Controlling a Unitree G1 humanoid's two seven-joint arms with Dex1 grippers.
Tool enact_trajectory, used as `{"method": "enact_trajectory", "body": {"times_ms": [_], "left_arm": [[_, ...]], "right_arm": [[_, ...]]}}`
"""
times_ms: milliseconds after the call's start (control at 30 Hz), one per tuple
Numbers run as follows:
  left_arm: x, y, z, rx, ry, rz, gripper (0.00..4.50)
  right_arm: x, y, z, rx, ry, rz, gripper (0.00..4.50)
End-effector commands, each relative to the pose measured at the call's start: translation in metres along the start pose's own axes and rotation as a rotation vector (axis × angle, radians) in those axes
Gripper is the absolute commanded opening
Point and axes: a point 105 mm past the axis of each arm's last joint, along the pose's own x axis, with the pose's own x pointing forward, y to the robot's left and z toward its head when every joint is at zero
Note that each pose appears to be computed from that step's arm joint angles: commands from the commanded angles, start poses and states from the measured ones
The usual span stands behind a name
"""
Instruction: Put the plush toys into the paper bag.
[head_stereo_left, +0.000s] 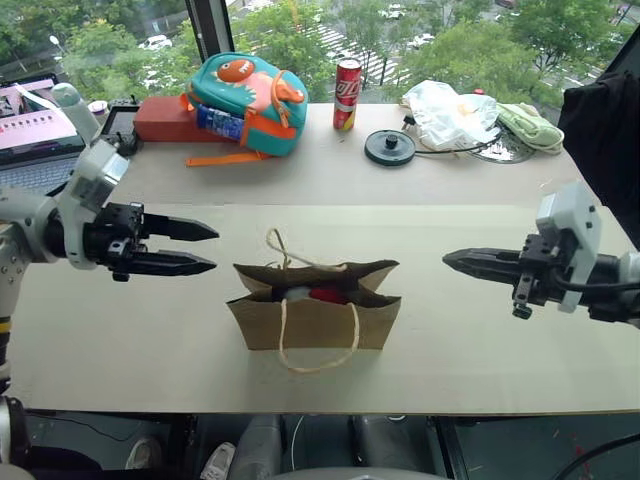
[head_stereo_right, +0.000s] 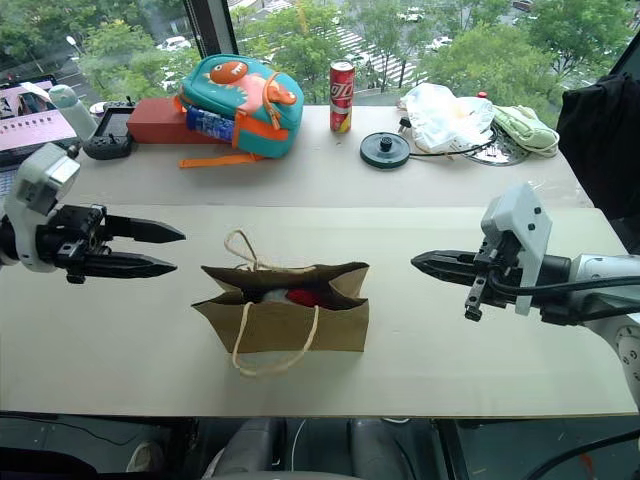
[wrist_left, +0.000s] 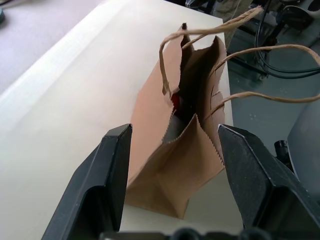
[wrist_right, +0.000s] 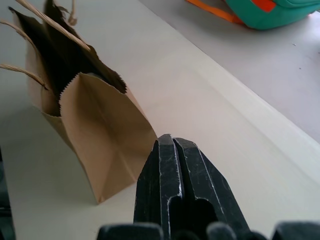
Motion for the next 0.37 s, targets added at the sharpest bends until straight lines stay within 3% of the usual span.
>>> {"method": "enact_trajectory", "body": {"times_ms": [33,367], "left_arm": [[-0.0046,-0.0039,0.0124,0.045,-0.027,0.022,2.93],[-0.0042,-0.004,0.0087,0.051,-0.032,0.031,2.93]], "right_arm": [[-0.0046,0.0051,0.017,-0.066,-0.056,0.026,0.0],[-0.0022,0.0025,0.0169,-0.068,-0.058,0.028,0.0]]}}
